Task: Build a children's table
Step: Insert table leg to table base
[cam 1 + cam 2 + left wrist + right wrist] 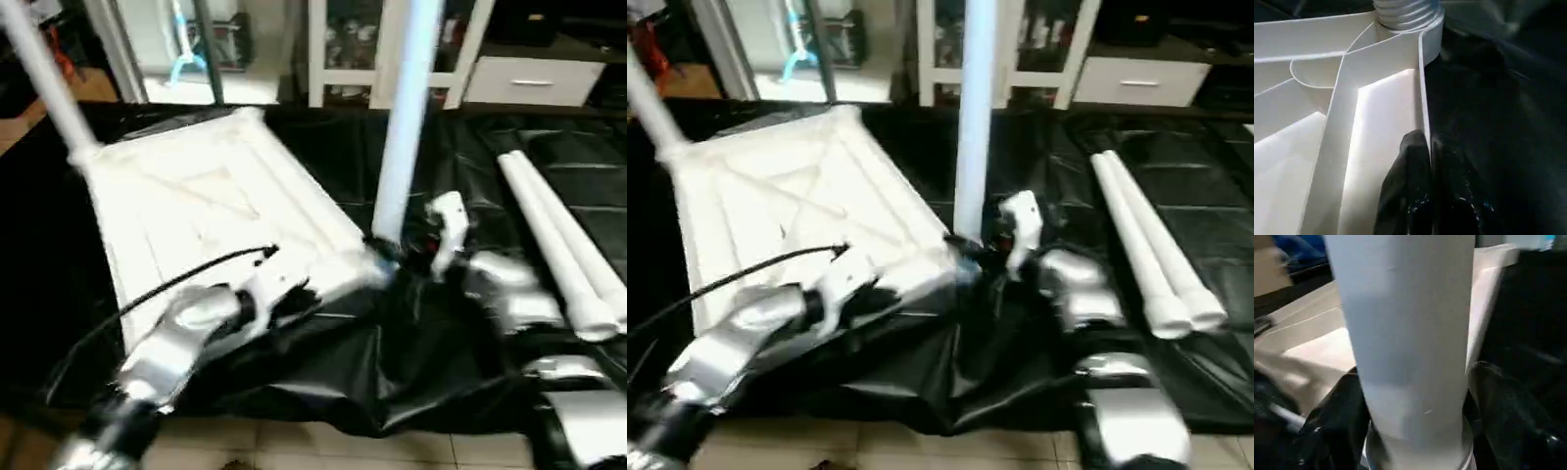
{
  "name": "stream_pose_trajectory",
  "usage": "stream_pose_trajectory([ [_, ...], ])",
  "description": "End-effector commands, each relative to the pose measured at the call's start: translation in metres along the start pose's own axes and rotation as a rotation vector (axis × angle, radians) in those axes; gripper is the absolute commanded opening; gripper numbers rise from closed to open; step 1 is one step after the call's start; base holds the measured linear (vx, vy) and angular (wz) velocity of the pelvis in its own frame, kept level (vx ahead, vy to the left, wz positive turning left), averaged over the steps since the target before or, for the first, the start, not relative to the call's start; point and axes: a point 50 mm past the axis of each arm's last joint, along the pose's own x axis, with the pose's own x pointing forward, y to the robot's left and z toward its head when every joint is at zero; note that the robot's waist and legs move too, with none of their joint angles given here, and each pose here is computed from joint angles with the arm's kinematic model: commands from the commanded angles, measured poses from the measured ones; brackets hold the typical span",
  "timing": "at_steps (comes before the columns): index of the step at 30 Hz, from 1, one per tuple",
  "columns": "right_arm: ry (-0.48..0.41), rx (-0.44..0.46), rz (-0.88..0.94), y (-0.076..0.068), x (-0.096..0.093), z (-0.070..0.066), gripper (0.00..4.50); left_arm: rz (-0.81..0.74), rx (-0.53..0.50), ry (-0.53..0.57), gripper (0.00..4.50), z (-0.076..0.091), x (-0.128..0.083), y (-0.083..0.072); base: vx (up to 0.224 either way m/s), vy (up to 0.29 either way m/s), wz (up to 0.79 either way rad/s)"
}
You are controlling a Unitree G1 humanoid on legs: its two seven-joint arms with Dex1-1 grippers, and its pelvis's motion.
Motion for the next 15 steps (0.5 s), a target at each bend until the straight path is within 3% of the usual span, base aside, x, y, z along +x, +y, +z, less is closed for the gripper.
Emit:
stream_pose_trajectory([
  [1, -0.005, -0.019, 0.04, -0.006, -0.015, 0.013, 3.54, -0.153, 0.049, -0.054, 0.0, 0.01, 0.0, -0.016, 0.0, 0.0, 0.0],
  [6, 0.041, 0.01, 0.164, -0.006, -0.032, 0.016, 3.54, -0.175, 0.057, -0.054, 0.0, 0.008, -0.007, -0.019, 0.0, 0.0, 0.0],
  [15, 0.054, 0.064, 0.195, -0.002, -0.03, 0.009, 2.8, -0.153, 0.051, -0.043, 0.0, 0.007, -0.006, -0.017, 0.0, 0.0, 0.0],
])
